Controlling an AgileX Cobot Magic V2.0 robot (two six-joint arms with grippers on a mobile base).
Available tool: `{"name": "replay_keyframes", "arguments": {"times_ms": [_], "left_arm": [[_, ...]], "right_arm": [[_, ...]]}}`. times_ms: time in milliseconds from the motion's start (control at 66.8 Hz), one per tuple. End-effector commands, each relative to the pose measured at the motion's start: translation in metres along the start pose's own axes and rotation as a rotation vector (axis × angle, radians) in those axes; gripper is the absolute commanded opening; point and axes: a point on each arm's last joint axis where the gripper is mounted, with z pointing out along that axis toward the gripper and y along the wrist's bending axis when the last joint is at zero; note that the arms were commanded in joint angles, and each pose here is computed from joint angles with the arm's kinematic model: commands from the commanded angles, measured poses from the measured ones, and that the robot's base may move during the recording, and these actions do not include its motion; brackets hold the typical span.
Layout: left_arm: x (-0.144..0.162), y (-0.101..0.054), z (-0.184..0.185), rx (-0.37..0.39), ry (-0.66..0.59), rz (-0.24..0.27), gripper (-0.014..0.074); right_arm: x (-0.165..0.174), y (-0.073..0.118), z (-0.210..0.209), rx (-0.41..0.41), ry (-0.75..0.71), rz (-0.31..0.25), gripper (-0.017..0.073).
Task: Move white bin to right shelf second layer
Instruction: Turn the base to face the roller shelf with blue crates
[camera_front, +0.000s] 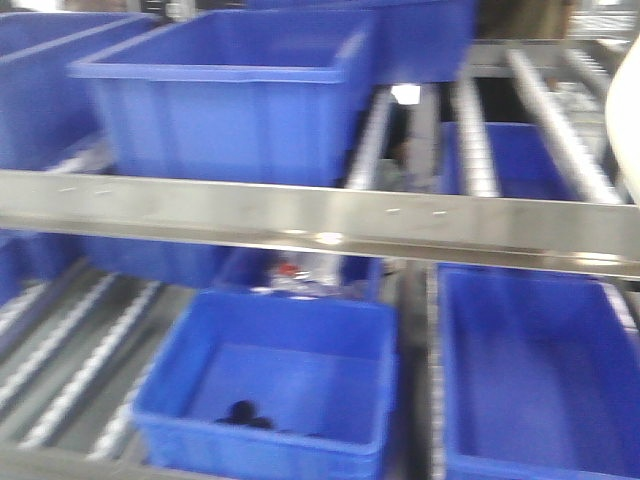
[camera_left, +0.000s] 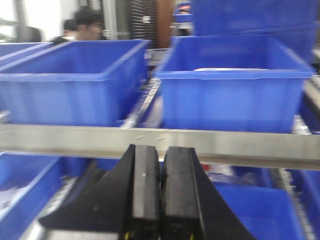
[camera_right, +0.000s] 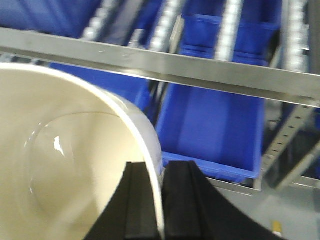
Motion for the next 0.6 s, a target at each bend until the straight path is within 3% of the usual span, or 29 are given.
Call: {"name": "replay_keyframes", "arguments": {"times_ms": [0,584], "left_arm": [[0.0043,-0.0002,-0.0007,0.001,-0.059,-0.005,0.0085],[0.0043,-0.0002,-0.0007,0.001,-0.059,-0.005,0.0085]], "right_arm": [[-0.0158,0.0,-0.004,0.006,-0.11,0.006,0.0087],[-0.0158,0.0,-0.004,0.006,-0.11,0.006,0.0087]]}}
